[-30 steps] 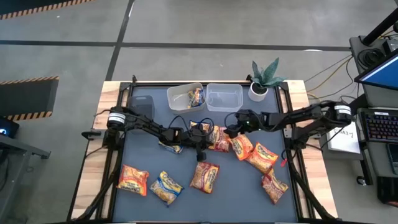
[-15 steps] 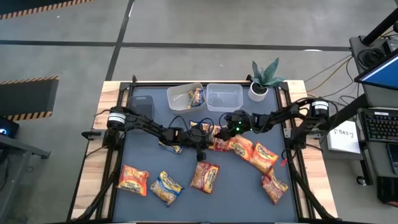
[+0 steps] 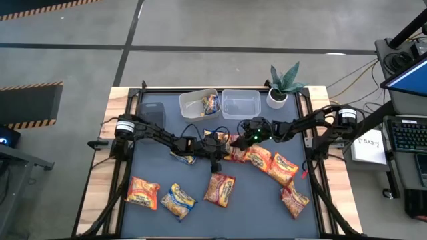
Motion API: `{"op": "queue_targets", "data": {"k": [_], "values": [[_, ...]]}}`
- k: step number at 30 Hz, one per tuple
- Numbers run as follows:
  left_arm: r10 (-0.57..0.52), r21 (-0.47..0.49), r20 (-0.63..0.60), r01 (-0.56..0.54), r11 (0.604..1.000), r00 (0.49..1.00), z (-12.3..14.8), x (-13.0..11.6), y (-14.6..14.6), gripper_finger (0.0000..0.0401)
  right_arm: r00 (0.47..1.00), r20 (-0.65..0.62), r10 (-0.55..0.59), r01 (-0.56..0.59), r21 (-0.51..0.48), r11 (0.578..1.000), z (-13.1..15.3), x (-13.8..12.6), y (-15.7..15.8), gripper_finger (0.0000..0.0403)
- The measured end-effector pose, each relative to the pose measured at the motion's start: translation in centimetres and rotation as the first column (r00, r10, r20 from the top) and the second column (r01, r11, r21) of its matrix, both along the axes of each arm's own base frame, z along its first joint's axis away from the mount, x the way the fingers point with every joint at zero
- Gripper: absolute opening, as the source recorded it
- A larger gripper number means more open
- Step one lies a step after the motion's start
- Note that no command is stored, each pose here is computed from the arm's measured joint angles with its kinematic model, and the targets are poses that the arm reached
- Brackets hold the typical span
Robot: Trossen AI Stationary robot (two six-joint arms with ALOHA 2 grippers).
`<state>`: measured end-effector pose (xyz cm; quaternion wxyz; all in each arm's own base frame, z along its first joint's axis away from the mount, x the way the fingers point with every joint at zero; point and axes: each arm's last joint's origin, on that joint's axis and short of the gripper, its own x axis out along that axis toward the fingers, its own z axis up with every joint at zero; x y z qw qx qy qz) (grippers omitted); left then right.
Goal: Sort Maruchan noodles
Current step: Put the red noodle pack into the transparent bin
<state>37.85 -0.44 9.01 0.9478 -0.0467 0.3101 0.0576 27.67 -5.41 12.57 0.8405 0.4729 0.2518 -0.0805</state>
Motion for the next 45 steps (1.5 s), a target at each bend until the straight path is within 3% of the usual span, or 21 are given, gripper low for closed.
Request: {"op": "queue_targets", "data": {"k": [6, 12, 18, 24, 28, 34, 42, 45], "values": [[-0.022, 0.029, -0.014, 0.023, 0.999, 1.000, 1.7, -0.5, -0.2, 0.0000, 1.000, 0.026, -0.005, 0.005, -0.011, 1.000, 0.8, -0.1, 0.0, 0.0128], [-0.057, 0.072, -0.042, 0.060, 0.996, 0.998, 5.1, -1.7, -0.3, 0.0000, 0.995, 0.094, -0.029, 0.033, -0.039, 0.999, 2.6, -0.4, 0.0, 0.0128], [-0.097, 0.129, 0.027, 0.093, 0.987, 0.995, 9.4, -3.2, -0.2, 0.0000, 0.983, 0.158, -0.097, 0.119, -0.139, 0.983, 5.1, -0.8, -0.2, 0.0127], [-0.143, 0.204, 0.133, 0.114, 0.972, 0.981, 13.5, -6.2, -0.2, 0.0000, 0.970, 0.167, -0.178, 0.219, -0.269, 0.938, 8.0, -0.9, -0.6, 0.0127], [-0.150, 0.247, 0.210, 0.096, 0.964, 0.966, 15.5, -8.7, -0.1, 0.0000, 0.958, 0.148, -0.244, 0.282, -0.362, 0.888, 10.0, -0.3, -1.0, 0.0127], [-0.081, 0.329, 0.288, -0.019, 0.944, 0.954, 17.3, -12.1, 0.5, 0.0000, 0.925, 0.077, -0.373, 0.359, -0.500, 0.788, 12.8, 1.2, -1.9, 0.0127], [0.009, 0.365, 0.342, -0.141, 0.920, 0.940, 18.0, -15.1, 0.9, 0.0000, 0.807, -0.018, -0.590, 0.437, -0.654, 0.617, 14.5, 4.0, -3.5, 0.0127], [0.019, 0.361, 0.355, -0.155, 0.920, 0.935, 18.0, -15.8, 0.9, 0.0000, 0.771, -0.040, -0.635, 0.437, -0.694, 0.573, 14.5, 5.5, -4.1, 0.0127]]}}
